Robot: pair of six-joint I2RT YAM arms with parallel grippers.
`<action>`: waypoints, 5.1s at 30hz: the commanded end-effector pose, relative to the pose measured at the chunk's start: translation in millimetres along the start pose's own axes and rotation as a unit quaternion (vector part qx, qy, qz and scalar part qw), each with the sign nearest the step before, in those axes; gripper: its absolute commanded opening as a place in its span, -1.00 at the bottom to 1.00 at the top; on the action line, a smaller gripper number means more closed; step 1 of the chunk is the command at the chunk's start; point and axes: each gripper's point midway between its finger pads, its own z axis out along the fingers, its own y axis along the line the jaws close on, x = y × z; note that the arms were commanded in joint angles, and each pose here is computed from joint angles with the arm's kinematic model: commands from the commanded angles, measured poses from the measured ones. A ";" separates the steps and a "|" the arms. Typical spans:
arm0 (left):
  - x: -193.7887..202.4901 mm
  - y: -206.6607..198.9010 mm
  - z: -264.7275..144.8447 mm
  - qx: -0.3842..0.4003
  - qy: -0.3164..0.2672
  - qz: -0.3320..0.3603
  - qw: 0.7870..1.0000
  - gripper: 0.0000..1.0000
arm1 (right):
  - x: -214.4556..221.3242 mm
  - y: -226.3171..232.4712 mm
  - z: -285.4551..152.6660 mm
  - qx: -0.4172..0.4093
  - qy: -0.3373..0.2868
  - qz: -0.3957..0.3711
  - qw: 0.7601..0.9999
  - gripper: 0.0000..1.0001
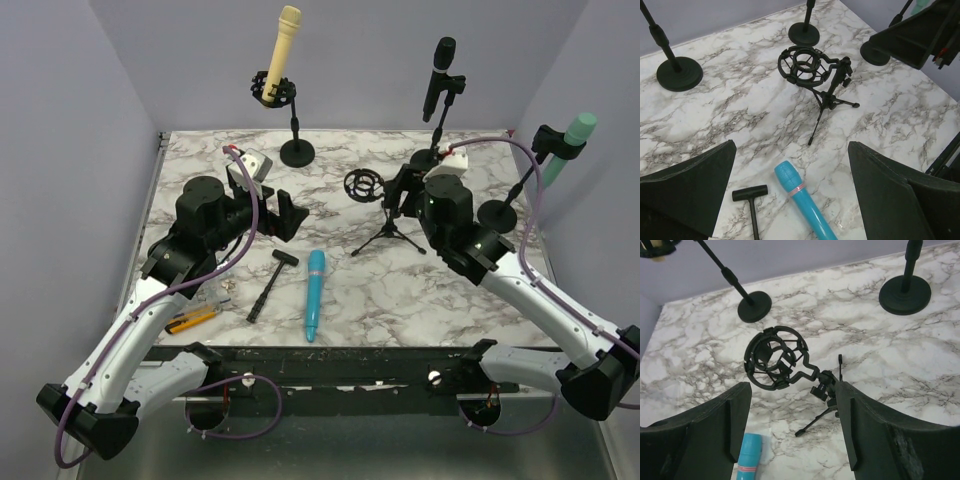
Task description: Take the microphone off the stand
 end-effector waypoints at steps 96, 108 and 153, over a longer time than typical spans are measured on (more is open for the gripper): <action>-18.0 -44.7 -26.5 0.053 -0.043 0.027 0.997 0.98 | 100.4 -283.7 -93.4 0.477 0.034 0.179 0.860 1.00; -12.7 -41.6 -20.3 0.048 -0.033 0.028 0.998 0.98 | 33.6 -234.6 -100.6 0.360 -0.001 0.213 0.908 1.00; -10.1 -48.0 -19.2 0.061 -0.025 0.027 0.997 0.97 | -203.8 -322.8 23.5 0.485 -0.083 -0.044 0.869 1.00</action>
